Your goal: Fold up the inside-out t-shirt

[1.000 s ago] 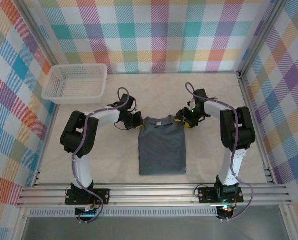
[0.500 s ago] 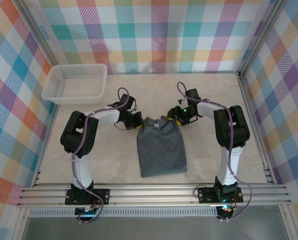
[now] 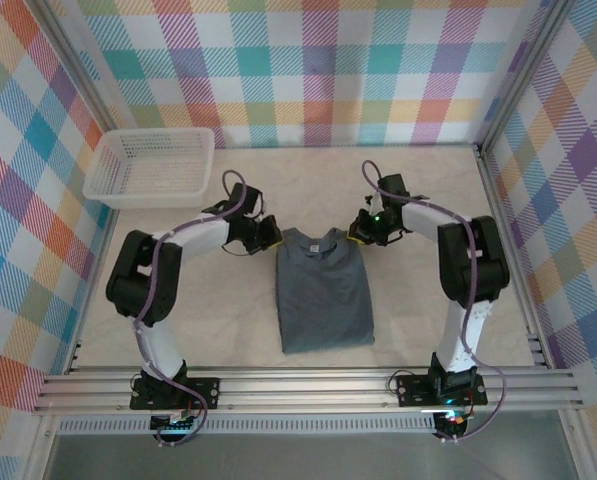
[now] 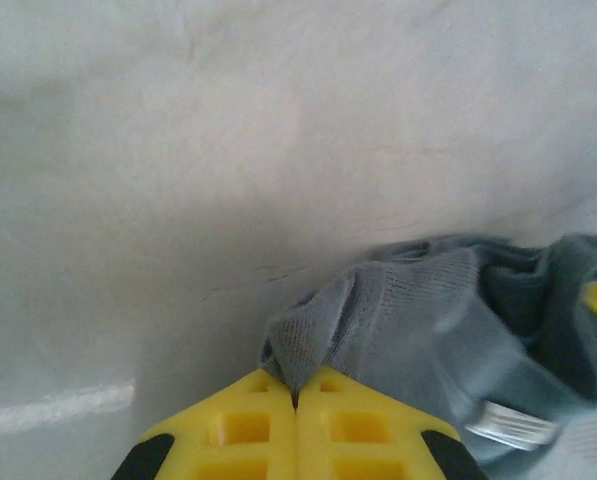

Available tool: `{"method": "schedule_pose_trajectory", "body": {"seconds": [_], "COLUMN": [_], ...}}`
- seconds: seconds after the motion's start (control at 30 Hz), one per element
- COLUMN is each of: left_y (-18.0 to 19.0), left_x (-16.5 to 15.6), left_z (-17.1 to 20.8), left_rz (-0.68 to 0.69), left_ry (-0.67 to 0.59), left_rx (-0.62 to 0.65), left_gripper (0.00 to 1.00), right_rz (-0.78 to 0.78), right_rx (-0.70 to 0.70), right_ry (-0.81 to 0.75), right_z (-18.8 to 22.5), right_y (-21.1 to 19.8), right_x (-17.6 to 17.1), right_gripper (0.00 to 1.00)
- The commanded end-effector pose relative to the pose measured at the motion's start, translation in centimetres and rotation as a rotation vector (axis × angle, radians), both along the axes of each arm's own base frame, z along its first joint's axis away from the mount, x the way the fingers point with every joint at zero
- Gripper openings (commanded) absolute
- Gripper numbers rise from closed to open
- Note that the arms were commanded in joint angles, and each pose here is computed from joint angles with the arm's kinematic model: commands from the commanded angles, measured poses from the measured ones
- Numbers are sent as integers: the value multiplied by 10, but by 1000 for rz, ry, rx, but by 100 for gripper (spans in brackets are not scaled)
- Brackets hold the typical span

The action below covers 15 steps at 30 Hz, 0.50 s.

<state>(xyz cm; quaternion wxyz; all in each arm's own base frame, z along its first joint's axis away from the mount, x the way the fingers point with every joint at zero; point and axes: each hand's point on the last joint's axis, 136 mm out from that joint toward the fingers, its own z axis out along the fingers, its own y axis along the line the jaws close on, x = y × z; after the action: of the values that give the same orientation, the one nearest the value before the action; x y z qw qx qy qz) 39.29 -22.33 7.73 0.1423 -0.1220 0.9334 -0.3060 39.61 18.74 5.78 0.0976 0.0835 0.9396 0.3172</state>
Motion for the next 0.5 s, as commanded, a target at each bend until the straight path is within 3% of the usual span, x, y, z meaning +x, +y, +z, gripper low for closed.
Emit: {"method": "schedule_pose_trajectory", "body": {"seconds": [0.0,0.13,0.27,0.4,0.47], "left_y": [17,15,12,5,8], "left_x": [5,-3,0,19,31], "left_z": [31,13,15,67,116], "left_rz": [57,51,53,30,27], "left_ry": [-62,-7,-18,-112,-174], "left_rx": [-26,-35,-59,-117,-176], "left_gripper": [0,0,0,0,0], "right_rz": [-53,-58,-57,-25,-9], "right_rx": [43,49,48,76,105], "right_ry": [-83,-34,-64,-149,-231], "right_z": [34,18,32,83,131], "right_y": [-7,-8,-8,-1,3], "right_x": [-5,-21,-17,1,13], "right_gripper": [0,0,0,0,0]}}
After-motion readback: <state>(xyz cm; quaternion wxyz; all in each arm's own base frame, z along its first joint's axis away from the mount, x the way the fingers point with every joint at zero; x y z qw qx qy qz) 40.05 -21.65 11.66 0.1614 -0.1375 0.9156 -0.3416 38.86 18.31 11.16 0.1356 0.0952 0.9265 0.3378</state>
